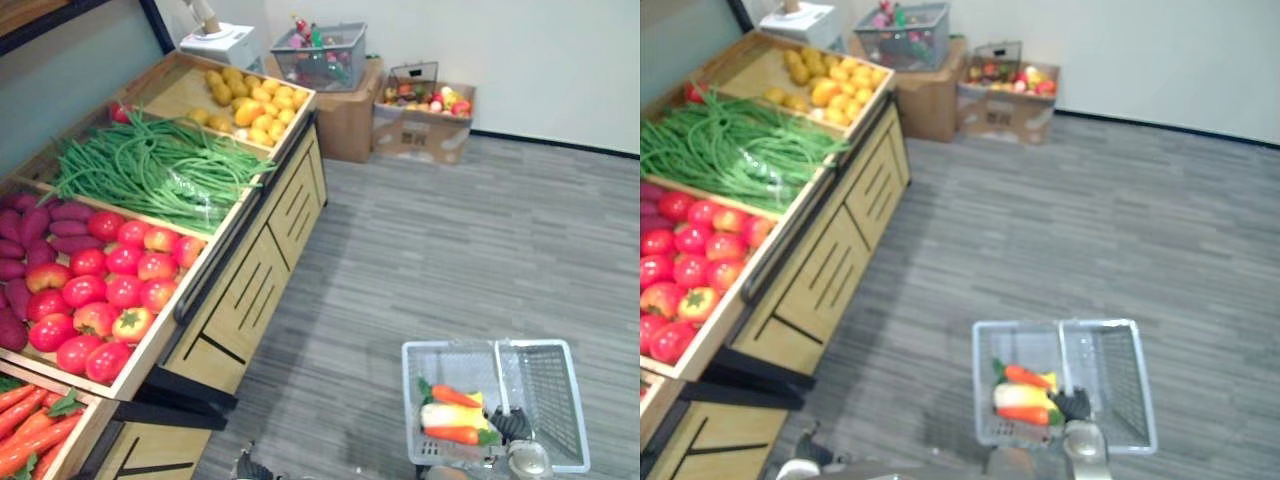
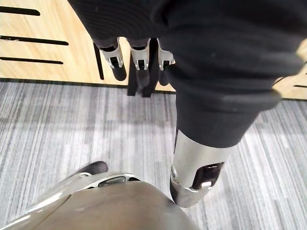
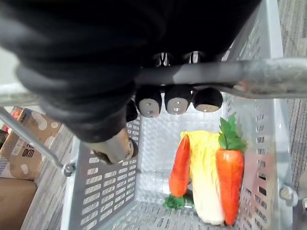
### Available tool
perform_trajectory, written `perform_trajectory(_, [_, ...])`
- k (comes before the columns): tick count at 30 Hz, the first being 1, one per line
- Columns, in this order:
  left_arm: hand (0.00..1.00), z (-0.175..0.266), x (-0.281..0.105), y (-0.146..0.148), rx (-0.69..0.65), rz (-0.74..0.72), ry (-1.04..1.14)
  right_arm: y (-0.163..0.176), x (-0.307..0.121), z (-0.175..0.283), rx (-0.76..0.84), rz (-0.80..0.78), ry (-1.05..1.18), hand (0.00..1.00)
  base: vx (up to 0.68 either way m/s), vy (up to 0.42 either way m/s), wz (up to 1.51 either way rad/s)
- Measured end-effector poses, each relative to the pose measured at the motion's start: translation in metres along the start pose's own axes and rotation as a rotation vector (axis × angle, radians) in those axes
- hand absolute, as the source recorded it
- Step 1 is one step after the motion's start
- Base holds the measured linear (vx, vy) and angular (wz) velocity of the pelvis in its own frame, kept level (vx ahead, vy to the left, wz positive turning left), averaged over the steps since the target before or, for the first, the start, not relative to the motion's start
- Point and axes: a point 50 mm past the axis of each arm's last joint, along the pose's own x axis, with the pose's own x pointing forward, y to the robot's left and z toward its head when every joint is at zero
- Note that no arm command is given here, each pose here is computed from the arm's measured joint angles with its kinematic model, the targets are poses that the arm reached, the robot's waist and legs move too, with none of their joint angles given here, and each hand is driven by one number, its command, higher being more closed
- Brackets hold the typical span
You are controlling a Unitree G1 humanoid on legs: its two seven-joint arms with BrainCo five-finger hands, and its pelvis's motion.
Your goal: Pick vegetable in the basket
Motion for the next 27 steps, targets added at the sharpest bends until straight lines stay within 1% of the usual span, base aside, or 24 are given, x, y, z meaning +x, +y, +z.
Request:
perform_trajectory(3, [0.00, 0.000, 0.001, 0.002, 0.011, 0.001, -0.005, 0.001, 0.003, 0.009, 0.009, -0.003, -0.025, 1.00, -0.16, 0.228, -0.59])
perform_trajectory(5, [0.00, 0.000, 0.003, 0.011, 0.059, 0.014, -0.017, 0.005, 0.002, 0.011, 0.014, 0.003, -0.032, 1.00, -0.19, 0.146, -0.71])
perform_trajectory(7, [0.00, -0.003, 0.003, 0.013, 0.072, 0.019, -0.014, 0.008, 0.002, 0.011, -0.003, 0.005, -0.035, 1.00, -0.18, 0.085, -0.66])
perform_trajectory(9, [0.00, -0.002, 0.002, 0.008, 0.059, 0.009, -0.016, 0.004, 0.004, 0.015, 0.009, -0.021, -0.044, 1.00, -0.07, 0.033, -0.45])
perform_trajectory(11, [0.00, -0.005, 0.002, 0.013, 0.058, 0.022, -0.009, 0.001, 0.003, 0.011, 0.014, -0.038, -0.028, 1.00, 0.01, 0.022, -0.27])
perform_trajectory(23, [0.00, -0.005, 0.003, 0.013, 0.031, 0.012, 0.004, 0.002, -0.001, -0.008, 0.008, -0.029, 0.039, 1.00, -0.01, -0.038, -0.25])
perform_trajectory(27, [0.00, -0.002, 0.003, 0.010, 0.016, 0.009, 0.005, 0.001, -0.002, -0.010, 0.036, -0.032, 0.047, 1.00, -0.02, -0.027, -0.33])
